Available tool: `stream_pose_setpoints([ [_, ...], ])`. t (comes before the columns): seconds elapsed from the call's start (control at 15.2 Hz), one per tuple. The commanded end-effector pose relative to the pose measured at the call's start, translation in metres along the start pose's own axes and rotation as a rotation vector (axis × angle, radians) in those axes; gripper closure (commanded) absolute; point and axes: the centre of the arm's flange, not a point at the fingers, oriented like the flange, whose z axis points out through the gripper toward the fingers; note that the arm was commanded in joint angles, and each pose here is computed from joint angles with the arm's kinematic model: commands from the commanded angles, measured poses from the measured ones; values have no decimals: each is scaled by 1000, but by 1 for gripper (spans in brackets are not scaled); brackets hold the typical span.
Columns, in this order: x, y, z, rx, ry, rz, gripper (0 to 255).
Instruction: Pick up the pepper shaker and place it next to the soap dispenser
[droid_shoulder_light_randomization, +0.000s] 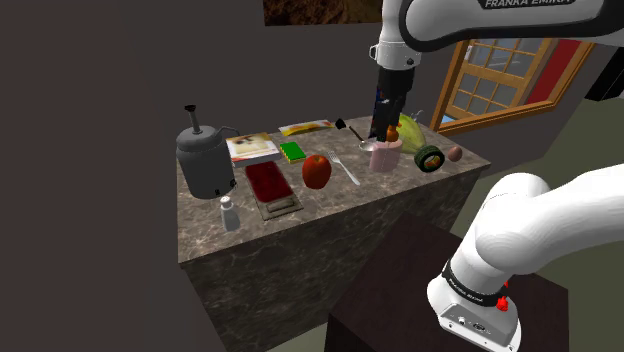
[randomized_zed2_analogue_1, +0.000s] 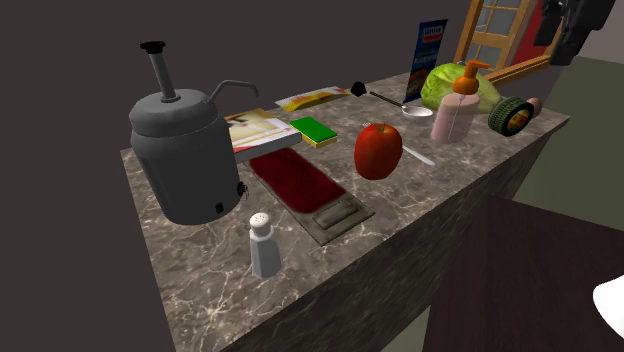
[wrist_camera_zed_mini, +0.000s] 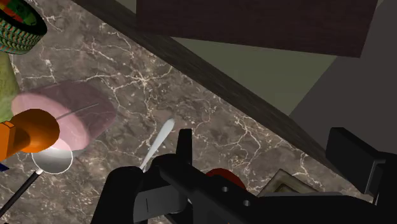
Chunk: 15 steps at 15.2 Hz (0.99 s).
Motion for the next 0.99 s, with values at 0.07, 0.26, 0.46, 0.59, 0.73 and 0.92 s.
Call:
stream_pose_setpoints([
  [0.07, 9, -9, 4, -1, 2, -1, 0],
  [0.26, 36, -35, 15, -6, 8, -3, 0],
  [0.46, 63, -61, 27, -10, 15, -6, 0],
  [0.59, 81, -78, 35, -12, 19, -8, 0],
  [0.73, 99, -96, 42, -15, 23, -9, 0],
  [0.92, 126, -122, 54, -19, 29, -12, 0],
])
